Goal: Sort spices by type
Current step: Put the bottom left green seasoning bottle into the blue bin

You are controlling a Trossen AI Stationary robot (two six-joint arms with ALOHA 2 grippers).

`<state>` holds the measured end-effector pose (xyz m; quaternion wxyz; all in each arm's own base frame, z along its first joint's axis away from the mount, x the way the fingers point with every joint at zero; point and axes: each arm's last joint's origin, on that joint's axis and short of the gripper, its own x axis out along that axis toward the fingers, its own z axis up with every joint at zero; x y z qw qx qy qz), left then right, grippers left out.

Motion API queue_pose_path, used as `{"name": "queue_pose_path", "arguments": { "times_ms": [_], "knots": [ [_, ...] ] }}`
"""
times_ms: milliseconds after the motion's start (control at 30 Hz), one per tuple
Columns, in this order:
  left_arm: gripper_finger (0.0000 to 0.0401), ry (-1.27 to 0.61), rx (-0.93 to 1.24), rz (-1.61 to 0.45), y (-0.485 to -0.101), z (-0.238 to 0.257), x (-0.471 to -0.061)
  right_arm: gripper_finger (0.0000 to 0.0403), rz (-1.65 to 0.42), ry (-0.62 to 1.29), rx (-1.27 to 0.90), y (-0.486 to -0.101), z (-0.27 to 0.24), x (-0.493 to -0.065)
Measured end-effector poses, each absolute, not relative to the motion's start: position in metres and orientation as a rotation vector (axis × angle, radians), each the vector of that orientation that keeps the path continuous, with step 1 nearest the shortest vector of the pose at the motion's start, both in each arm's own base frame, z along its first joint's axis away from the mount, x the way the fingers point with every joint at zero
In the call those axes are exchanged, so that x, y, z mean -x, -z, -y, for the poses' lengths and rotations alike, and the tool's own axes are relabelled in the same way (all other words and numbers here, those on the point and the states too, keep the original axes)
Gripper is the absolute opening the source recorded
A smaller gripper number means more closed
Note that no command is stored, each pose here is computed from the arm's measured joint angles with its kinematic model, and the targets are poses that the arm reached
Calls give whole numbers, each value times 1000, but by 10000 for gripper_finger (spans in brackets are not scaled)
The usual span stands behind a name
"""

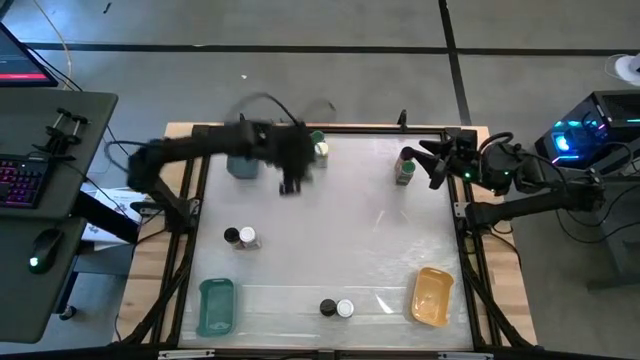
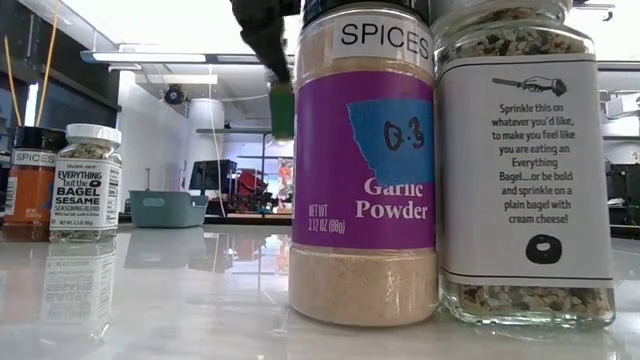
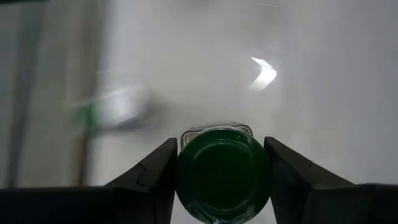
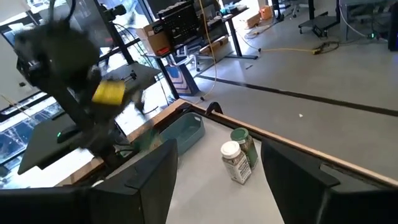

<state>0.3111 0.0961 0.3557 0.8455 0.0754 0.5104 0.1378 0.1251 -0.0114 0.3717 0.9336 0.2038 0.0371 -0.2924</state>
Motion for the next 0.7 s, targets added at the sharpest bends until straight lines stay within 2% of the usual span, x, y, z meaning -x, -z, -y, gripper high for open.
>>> {"name": "queue_pose_path", "arguments": {
  "times_ms": [133,333,500,700],
  "knots": [
    [165,-614,10,-1103,-376,-150,-254,227,-101,601,-421,-369,11,-129],
    [165,-893,258,-1132,-371,-214,-199,227,-132,608,-414,-365,11,-137],
    [165,-931,484,-1157,-347,-235,-186,227,-153,612,-407,-362,11,-142],
    [165,-1035,597,-1093,-302,-230,-183,227,-167,615,-402,-361,10,-145]
  ]
}}
